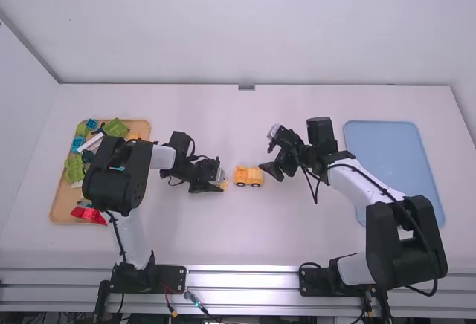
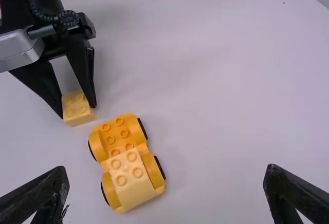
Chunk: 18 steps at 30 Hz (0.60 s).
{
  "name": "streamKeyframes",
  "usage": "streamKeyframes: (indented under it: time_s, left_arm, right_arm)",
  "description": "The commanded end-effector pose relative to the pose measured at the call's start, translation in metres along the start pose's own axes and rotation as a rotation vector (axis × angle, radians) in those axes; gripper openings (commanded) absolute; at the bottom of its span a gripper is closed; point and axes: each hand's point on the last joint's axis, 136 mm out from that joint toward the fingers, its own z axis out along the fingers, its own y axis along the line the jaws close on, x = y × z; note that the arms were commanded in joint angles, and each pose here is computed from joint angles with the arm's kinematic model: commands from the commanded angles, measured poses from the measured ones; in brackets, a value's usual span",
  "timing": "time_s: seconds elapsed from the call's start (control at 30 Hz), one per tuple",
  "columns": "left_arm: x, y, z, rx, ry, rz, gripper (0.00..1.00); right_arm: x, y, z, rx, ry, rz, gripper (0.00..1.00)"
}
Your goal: Assemble lego blocks to make yellow taxi
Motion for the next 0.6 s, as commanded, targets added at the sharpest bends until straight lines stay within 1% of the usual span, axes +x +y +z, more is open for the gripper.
streamKeyframes:
  time_s: [0.0,0.03,0.23,0.33,0.47,0.57]
  left_arm:
    - [-0.001,-0.008,0.003,0.021,-0.025,-0.023,0.33]
    - [-0.001,-0.008,0.003,0.021,-0.025,-0.023,0.32]
    - [-0.002,-0.002,0.003,0.006,-0.025,-0.017,0.28]
    - [-0.004,0.01,0.0,-0.013,-0.016,-0.101,0.27]
    - [-0.009,0.029,-0.005,-0.047,-0.004,-0.154,0.26]
    - [-0.017,0.04,-0.01,-0.057,-0.011,-0.157,0.27]
  right_arm:
    - [-0.002,0.004,-0.003,-0.01,-0.011,-0.004,0.99]
    - [-0.002,0.004,-0.003,-0.009,-0.011,-0.003,0.99]
    - [-0.002,0.004,-0.003,-0.007,-0.012,-0.007,0.99]
    - [0.001,0.005,-0.002,-0.012,-0.006,-0.026,0.99]
    - [0.013,0.001,0.011,-0.006,-0.016,-0.033,0.99]
    - [0.021,0.009,0.021,-0.063,-0.04,-0.05,0.99]
